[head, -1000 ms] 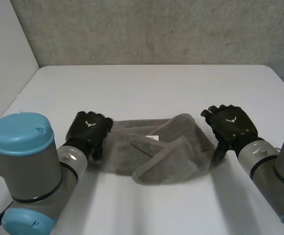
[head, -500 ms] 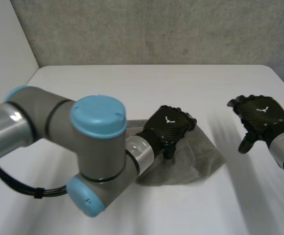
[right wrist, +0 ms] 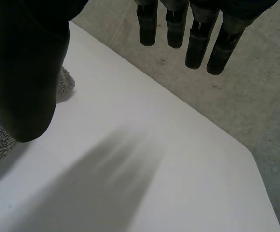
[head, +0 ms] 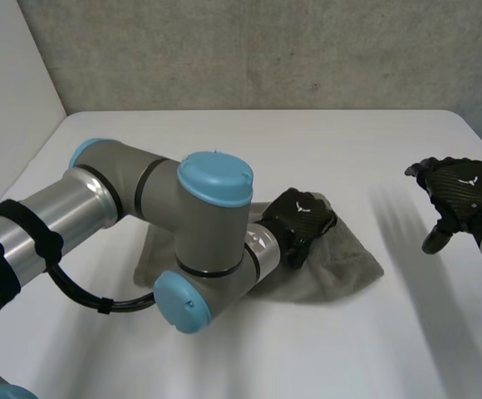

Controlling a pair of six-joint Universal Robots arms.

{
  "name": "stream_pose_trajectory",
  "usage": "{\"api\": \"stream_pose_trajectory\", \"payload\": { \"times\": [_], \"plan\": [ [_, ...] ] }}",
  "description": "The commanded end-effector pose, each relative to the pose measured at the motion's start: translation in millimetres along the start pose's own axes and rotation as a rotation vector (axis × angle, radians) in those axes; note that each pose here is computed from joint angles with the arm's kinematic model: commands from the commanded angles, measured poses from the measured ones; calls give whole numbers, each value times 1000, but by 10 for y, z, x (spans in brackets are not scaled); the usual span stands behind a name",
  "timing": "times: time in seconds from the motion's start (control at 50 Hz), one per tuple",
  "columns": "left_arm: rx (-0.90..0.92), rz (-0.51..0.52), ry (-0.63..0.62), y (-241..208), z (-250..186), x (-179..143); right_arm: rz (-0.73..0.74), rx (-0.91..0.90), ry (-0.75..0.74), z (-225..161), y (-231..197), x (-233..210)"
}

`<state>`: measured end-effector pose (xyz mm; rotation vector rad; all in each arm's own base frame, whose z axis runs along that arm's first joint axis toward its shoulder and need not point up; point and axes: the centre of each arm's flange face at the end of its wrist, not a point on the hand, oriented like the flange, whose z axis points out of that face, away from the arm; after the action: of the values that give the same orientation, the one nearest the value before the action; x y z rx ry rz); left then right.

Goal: Fold the towel.

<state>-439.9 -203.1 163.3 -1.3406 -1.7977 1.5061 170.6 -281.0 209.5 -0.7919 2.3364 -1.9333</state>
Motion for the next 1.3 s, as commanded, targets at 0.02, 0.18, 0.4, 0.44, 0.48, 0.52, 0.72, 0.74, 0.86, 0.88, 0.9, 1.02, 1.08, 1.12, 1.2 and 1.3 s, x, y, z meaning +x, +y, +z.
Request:
{"api": "stream_pose_trajectory", "payload": {
  "times": [0.02,0.18,0.4,0.44,0.48,0.52,0.72,0.74,0.86,0.88,0.9,1.02,1.08,1.12,1.2,1.3],
  "plan": [
    [49,44,-43,-249,-9,-116,-4,-2,-10,0,11,-35],
    [174,291,-276,-780,-45,-607,-3,-14,-21,-14,49,-61],
    [178,410,-233,-766,-229,-923,-4,-10,-21,-9,66,-71],
    [137,397,-196,-551,-332,-1011,-3,-14,-24,-15,77,-79],
    [141,396,-191,-473,-395,-1035,-2,-16,-24,-10,85,-79],
    [152,399,-194,-381,-451,-1050,-1,-19,-27,-2,99,-84],
    [222,561,-319,398,-695,-1223,-10,-17,-75,-22,95,-242],
    [222,561,-320,400,-695,-1223,-10,-17,-75,-22,95,-242],
    [192,590,-336,709,-798,-1228,-14,-13,-93,-35,86,-296],
    [179,580,-319,769,-823,-1183,-15,-13,-99,-43,82,-316],
    [178,580,-319,769,-823,-1183,-15,-13,-99,-43,82,-316],
    [160,556,-255,901,-916,-1000,-20,-10,-120,-64,72,-383],
    [155,549,-227,962,-951,-967,-21,-12,-130,-77,63,-411],
    [143,542,-228,1005,-974,-998,-21,-12,-135,-83,60,-426],
    [118,527,-244,1064,-1061,-1094,-30,3,-152,-98,14,-480],
    [129,528,-284,946,-1151,-1213,-41,22,-176,-121,-40,-562]
  ]
}}
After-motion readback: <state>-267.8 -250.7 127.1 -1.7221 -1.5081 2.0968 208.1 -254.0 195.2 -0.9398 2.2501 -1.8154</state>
